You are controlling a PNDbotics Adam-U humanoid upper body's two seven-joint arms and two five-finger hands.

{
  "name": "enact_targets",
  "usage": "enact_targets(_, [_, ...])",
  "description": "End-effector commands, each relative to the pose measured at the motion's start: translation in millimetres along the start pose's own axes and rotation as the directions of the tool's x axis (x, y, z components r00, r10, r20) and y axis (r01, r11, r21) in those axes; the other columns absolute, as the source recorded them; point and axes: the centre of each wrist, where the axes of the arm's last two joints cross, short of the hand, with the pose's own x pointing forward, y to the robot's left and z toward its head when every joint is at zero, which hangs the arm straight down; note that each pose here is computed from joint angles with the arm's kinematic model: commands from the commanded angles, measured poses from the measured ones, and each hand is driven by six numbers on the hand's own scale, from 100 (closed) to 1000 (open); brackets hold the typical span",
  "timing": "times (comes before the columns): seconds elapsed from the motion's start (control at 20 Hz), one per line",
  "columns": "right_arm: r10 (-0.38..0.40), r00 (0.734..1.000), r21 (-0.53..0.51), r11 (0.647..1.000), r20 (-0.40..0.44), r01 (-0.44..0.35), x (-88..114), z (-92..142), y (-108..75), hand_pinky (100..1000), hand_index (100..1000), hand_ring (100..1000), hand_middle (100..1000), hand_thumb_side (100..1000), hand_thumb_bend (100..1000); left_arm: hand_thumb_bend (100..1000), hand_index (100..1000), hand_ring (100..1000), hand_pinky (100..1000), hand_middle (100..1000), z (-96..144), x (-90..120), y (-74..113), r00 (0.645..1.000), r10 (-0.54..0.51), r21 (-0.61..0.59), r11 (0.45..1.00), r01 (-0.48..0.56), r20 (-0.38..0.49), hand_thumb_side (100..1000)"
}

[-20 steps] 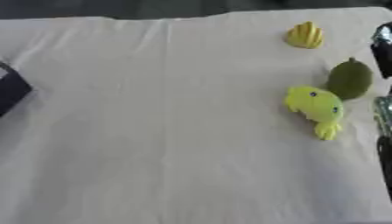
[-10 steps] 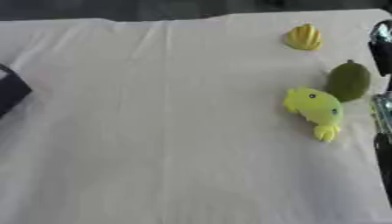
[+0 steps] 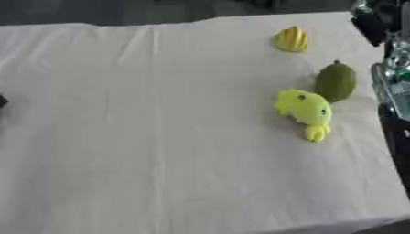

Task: Pick up the objects with one hand, pass them to the other hand, and then place them into the box on the other side of the table.

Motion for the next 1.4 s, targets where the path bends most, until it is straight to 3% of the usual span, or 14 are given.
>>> enact_targets(0.05, [0.112,0.993,0.059,0.992,0.044,-0.115,18.6,-18.4,-17.0,813,942,914,879,388,100,188,811,849,906,859,-2.6,8.4,8.4,0.999,-0.042,-0.005,0.999,0.042,0.017,865])
enact_targets(0.3, [0.244,0.968,0.199,0.947,0.064,-0.252,32.8,-43.3,-18.7,837,951,934,903,327,100,188,811,851,906,859,-1.4,7.4,10.2,0.999,-0.049,-0.006,0.999,0.049,0.011,866])
enact_targets(0.4, [0.294,0.953,0.262,0.917,0.066,-0.301,32.8,-53.1,-22.5,841,954,936,907,350,100,188,811,851,906,859,-1.2,6.9,10.4,0.999,-0.052,-0.006,0.999,0.052,0.008,866])
enact_targets(0.55, [0.364,0.929,0.362,0.86,0.061,-0.361,25.3,-65.9,-35.7,856,952,940,914,310,100,189,811,852,906,859,-0.7,6.0,11.2,0.998,-0.056,-0.006,0.998,0.056,0.003,868])
enact_targets(0.85, [0.521,0.845,0.55,0.674,0.118,-0.492,-3.3,-76.4,-71.1,893,958,958,936,299,100,186,810,853,906,860,-0.3,5.2,11.8,0.998,-0.067,-0.012,0.998,0.067,-0.002,872])
enact_targets(1.1, [0.593,0.777,0.699,0.463,0.213,-0.545,-16.4,-75.4,-94.1,922,961,968,942,308,271,184,810,852,906,860,0.3,4.6,13.3,0.997,-0.083,-0.016,0.996,0.083,-0.007,874])
enact_targets(1.2, [0.607,0.756,0.74,0.387,0.245,-0.55,-18.8,-75.0,-99.2,925,947,963,930,258,342,184,810,853,906,860,0.2,4.8,13.5,0.997,-0.083,-0.014,0.996,0.083,-0.005,874])
enact_targets(1.4, [0.616,0.732,0.759,0.317,0.291,-0.569,-17.3,-75.2,-102.4,929,938,959,921,170,429,184,810,854,906,861,-0.2,5.3,12.6,0.997,-0.08,-0.015,0.997,0.08,-0.003,874])
